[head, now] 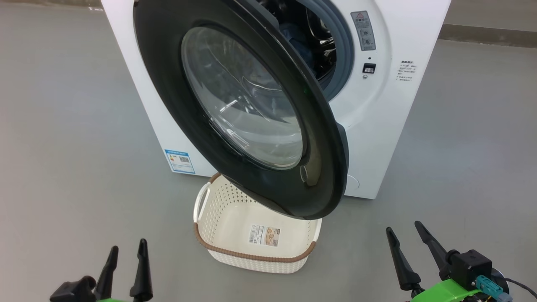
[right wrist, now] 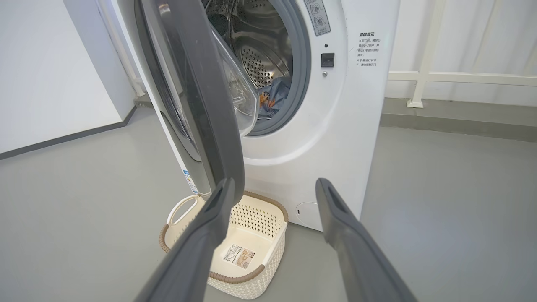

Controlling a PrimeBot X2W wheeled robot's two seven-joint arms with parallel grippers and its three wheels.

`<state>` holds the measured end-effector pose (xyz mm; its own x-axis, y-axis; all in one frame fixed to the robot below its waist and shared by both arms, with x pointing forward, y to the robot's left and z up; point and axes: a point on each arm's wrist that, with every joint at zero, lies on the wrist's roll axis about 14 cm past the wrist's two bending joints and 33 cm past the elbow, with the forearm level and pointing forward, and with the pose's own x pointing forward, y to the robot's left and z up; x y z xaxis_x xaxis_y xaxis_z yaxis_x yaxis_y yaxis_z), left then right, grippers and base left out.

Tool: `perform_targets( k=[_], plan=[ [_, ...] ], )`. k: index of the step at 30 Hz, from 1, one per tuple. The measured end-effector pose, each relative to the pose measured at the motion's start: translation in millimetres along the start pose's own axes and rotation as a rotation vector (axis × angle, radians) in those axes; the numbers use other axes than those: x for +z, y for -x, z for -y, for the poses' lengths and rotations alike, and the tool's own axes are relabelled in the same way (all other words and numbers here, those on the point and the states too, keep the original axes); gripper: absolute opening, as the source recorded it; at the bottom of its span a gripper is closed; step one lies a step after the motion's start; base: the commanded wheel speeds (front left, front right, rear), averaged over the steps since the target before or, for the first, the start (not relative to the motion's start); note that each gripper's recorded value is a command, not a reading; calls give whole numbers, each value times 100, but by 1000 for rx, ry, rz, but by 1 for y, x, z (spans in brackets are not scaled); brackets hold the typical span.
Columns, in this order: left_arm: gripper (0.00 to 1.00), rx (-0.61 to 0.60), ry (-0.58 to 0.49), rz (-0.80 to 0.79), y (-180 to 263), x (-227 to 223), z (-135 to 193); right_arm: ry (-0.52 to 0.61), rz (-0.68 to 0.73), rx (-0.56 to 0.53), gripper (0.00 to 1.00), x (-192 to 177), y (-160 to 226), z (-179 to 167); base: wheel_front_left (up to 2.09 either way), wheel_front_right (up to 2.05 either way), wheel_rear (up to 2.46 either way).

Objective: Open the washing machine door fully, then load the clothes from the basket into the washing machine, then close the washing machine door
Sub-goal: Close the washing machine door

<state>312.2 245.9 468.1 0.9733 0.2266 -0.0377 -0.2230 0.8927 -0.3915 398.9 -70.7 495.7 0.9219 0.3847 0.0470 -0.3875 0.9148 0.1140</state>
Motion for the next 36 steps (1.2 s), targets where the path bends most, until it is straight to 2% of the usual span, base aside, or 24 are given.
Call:
perform_targets(
  k=[14, 15, 16, 17, 24, 29, 32, 36],
  plan=[
    [100, 9, -28, -20, 3, -6, -3, -1, -23, -15, 100, -8, -1, 6, 0, 0, 0],
    [100, 9, -28, -20, 3, -6, -3, 0, -25, -19, 92, -8, -1, 7, 0, 0, 0],
    [100, 9, -28, -21, 3, -6, -3, 1, -26, -22, 34, -9, 0, 8, 0, 0, 0],
    [100, 8, -28, -21, 3, -6, -3, 0, -27, -25, 0, -9, 0, 9, 0, 0, 0],
    [100, 6, -38, -27, 2, -8, -3, -6, -27, -43, 0, -10, 0, 14, 0, 0, 0],
    [100, 8, -38, -27, 2, -8, -3, -15, 13, -65, 0, 2, -7, 21, 0, 0, 0],
    [100, 7, -45, -29, 2, -8, -3, -12, 83, -68, 0, 25, -16, 22, 0, 0, 0],
    [100, 3, -59, -35, 1, -10, -3, -7, 238, -38, 0, 76, -33, 14, 0, 0, 0]
  ],
)
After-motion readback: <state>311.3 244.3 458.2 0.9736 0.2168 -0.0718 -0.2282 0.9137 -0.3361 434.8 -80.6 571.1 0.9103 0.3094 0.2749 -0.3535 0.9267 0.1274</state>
